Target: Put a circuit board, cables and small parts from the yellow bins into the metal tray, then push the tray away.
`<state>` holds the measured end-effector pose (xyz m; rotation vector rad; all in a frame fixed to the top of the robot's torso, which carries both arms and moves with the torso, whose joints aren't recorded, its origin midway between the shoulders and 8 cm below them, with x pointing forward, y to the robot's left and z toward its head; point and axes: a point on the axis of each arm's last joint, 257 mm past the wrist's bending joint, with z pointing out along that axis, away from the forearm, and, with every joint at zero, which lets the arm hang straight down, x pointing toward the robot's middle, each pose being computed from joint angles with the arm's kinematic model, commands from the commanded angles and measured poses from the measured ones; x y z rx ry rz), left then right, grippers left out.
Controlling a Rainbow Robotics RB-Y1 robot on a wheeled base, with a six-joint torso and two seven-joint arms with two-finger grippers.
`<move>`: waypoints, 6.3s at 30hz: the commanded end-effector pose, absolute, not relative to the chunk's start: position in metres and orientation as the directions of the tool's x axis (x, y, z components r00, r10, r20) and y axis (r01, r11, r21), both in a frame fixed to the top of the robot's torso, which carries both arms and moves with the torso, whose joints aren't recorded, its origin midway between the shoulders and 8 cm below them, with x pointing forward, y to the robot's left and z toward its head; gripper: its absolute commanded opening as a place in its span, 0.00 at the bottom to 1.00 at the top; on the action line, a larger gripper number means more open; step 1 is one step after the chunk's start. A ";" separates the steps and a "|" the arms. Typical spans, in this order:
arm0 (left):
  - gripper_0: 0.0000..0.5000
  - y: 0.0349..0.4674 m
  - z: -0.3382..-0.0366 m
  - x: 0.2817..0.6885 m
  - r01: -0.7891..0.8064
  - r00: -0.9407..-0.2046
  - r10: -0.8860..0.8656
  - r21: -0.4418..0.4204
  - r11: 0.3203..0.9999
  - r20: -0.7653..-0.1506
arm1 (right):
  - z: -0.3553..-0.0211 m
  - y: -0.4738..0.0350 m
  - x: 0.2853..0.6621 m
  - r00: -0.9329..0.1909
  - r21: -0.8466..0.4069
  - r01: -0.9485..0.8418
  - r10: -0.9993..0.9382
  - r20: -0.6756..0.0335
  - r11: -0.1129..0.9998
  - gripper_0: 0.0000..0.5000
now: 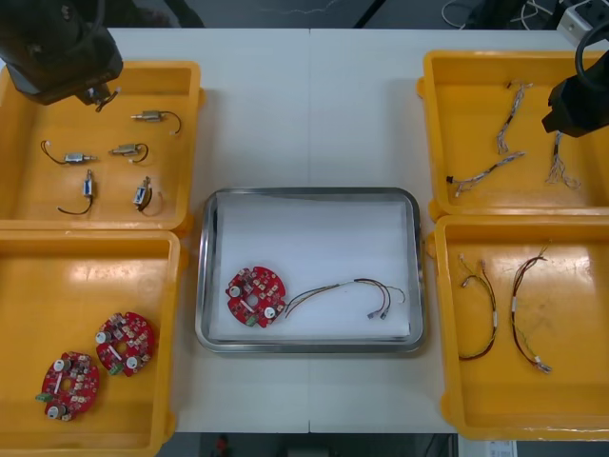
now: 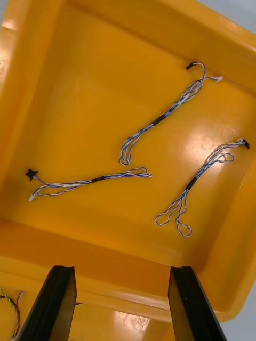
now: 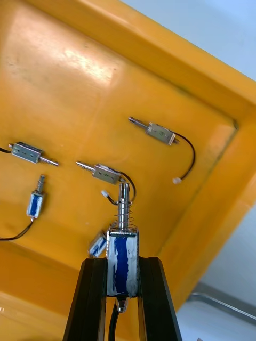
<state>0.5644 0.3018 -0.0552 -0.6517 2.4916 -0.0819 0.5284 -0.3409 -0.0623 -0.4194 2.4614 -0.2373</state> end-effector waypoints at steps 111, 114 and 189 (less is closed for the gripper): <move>1.00 0.355 -0.069 0.551 -0.679 -0.472 -0.784 -0.401 0.615 -0.403 | -0.129 -0.476 0.602 -0.812 0.035 0.262 0.240 -0.532 0.964 0.00; 1.00 0.369 -0.071 0.560 -0.695 -0.440 -0.804 -0.414 0.587 -0.401 | -0.113 -0.479 0.592 -0.820 0.002 0.258 0.220 -0.528 0.966 0.00; 0.00 0.413 -0.181 0.631 -0.751 -0.338 -0.849 -0.428 0.503 -0.406 | -0.182 -0.049 0.444 0.100 -0.529 -0.848 -0.967 -0.233 0.039 0.00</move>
